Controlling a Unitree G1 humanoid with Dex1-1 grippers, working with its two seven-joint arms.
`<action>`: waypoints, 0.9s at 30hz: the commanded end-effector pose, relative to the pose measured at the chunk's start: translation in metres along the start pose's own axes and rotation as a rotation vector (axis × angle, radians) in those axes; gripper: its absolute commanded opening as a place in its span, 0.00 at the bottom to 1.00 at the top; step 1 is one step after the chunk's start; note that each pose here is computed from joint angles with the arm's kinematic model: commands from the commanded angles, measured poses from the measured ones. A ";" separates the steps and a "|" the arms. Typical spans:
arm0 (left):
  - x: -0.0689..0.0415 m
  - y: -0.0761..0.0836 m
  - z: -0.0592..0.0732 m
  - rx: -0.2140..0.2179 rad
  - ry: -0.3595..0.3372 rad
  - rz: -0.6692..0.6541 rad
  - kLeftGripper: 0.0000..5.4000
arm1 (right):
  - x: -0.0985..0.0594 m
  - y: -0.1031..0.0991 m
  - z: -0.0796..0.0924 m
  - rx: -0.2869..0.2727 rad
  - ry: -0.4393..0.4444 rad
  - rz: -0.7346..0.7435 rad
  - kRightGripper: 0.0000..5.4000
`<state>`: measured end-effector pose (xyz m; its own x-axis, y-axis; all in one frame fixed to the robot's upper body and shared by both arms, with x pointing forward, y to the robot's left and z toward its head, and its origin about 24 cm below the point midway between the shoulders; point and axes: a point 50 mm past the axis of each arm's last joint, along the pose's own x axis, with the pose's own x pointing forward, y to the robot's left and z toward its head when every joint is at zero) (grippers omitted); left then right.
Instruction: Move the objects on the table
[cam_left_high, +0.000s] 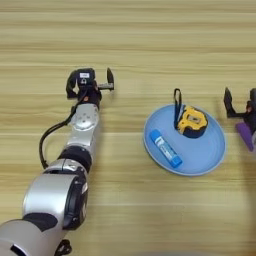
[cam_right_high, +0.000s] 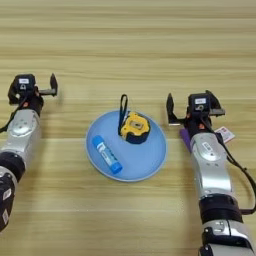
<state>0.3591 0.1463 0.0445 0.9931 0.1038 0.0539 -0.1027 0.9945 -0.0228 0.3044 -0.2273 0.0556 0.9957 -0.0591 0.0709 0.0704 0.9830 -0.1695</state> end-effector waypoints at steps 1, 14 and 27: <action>-0.002 0.003 -0.002 0.018 -0.004 -0.006 1.00 | 0.002 0.000 0.005 0.016 -0.021 0.000 1.00; -0.003 0.002 -0.002 0.020 -0.009 -0.007 1.00 | 0.002 -0.001 0.005 0.001 -0.027 -0.002 1.00; -0.003 0.002 -0.002 0.021 -0.012 -0.007 1.00 | -0.017 0.052 0.018 0.006 -0.104 0.298 1.00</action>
<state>0.3562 0.1471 0.0417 0.9931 0.1037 0.0548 -0.1028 0.9945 -0.0188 0.2951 -0.1854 0.0660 0.9749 0.1788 0.1329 -0.1519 0.9698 -0.1911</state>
